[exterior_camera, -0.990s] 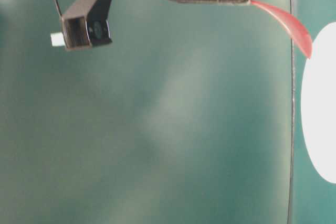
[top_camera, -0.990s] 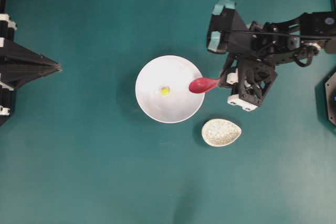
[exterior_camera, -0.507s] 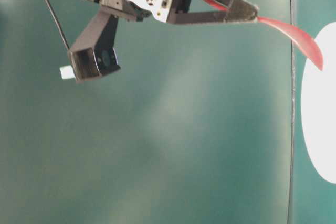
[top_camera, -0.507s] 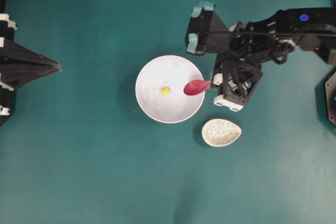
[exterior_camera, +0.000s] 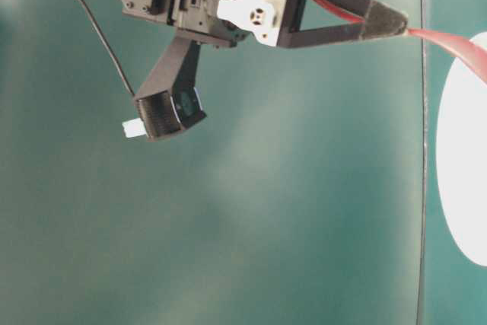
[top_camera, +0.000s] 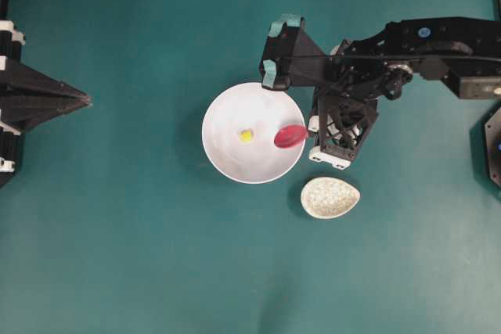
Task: Scoop the yellow hexagonal prism block from the bowl with a spoon using the right arm.
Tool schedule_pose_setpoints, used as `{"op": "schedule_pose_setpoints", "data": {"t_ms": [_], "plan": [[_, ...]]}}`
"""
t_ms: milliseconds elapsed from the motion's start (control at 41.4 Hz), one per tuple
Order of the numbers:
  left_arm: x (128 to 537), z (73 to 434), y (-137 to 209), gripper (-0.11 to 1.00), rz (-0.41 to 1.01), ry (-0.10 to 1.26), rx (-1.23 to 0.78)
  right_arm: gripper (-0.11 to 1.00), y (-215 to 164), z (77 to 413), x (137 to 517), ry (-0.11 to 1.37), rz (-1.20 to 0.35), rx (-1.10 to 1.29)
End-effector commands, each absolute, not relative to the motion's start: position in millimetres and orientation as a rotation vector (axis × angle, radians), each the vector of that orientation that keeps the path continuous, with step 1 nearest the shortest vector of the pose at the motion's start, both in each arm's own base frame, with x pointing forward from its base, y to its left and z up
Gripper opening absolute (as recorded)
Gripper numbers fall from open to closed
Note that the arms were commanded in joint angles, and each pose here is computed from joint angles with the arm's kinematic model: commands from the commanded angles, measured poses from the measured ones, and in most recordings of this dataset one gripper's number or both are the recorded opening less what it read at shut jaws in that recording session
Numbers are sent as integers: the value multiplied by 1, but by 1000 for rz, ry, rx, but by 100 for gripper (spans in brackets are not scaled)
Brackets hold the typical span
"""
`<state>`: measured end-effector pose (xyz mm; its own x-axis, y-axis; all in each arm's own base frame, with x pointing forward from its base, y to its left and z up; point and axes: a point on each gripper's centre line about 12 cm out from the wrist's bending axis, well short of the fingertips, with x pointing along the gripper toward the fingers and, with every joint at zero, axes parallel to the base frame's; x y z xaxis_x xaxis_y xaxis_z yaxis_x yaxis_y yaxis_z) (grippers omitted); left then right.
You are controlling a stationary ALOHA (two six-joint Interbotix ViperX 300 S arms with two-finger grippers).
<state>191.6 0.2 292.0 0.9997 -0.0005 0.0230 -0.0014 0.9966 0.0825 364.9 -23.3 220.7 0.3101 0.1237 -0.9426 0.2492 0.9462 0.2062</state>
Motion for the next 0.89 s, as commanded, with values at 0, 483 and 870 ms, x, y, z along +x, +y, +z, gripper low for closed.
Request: {"op": "schedule_pose_setpoints", "data": {"t_ms": [0, 483, 870], "plan": [[194, 304, 0, 6, 1, -57, 86, 25, -23, 229, 372, 1223, -78, 342], [194, 305, 0, 6, 1, -58, 86, 25, -26, 211, 388, 1184, -83, 328], [194, 305, 0, 6, 1, -60, 86, 25, -28, 201, 397, 1157, -92, 327]]}}
